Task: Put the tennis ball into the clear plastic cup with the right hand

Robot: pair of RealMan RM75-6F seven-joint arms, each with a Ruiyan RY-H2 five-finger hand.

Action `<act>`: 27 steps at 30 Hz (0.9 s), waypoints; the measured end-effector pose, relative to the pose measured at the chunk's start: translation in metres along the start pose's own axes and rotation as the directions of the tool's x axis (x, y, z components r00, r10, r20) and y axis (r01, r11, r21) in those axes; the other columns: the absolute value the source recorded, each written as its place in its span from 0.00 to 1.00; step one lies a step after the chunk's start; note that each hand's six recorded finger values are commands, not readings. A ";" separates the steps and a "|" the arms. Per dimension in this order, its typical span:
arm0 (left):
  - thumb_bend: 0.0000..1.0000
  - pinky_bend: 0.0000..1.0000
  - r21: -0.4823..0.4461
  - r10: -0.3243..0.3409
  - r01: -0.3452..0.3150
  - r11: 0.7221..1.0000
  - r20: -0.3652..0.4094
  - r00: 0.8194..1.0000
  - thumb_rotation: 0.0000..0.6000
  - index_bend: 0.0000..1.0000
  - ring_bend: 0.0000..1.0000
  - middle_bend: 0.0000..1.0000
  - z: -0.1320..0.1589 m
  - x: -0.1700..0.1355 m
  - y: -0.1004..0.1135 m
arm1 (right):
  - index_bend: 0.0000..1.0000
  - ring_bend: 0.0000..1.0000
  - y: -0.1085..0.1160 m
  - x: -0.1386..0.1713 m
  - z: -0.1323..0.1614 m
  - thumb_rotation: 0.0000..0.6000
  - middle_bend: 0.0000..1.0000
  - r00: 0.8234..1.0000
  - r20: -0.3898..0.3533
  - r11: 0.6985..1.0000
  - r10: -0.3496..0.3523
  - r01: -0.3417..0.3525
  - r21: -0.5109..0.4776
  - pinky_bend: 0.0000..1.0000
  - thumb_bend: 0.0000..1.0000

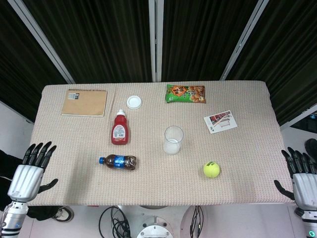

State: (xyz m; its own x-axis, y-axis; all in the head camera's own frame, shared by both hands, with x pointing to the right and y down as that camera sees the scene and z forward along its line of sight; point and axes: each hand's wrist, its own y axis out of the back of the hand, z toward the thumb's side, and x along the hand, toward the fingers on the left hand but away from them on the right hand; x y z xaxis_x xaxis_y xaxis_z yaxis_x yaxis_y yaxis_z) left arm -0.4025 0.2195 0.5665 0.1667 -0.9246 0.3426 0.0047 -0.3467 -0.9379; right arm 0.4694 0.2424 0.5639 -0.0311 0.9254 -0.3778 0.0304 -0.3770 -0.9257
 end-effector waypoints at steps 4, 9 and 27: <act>0.06 0.00 -0.007 -0.006 0.006 1.000 0.001 1.000 1.00 0.05 0.00 0.00 0.000 0.002 -0.005 | 0.00 0.00 -0.011 -0.008 0.011 1.00 0.00 0.998 -0.031 0.998 0.054 -0.053 0.018 0.00 0.18; 0.06 0.00 -0.001 -0.012 0.012 1.000 0.010 1.000 1.00 0.05 0.00 0.00 0.003 0.006 -0.012 | 0.00 0.00 -0.029 -0.028 0.045 1.00 0.00 0.983 -0.122 0.990 0.141 -0.138 0.027 0.00 0.18; 0.06 0.00 -0.015 0.007 -0.007 1.000 -0.006 1.000 1.00 0.05 0.00 0.00 -0.005 -0.002 -0.007 | 0.00 0.00 -0.106 -0.063 0.159 1.00 0.01 0.864 -0.261 0.895 0.430 -0.370 0.249 0.13 0.18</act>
State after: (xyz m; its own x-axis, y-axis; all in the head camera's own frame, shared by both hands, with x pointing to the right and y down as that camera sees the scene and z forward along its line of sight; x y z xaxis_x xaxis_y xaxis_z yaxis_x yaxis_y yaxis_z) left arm -0.4074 0.2230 0.5727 0.1606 -0.9278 0.3368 -0.0111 -0.3430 -0.9393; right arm 0.3097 0.2173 0.6832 0.2470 0.6485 -0.7201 -0.2105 -0.6894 -0.6931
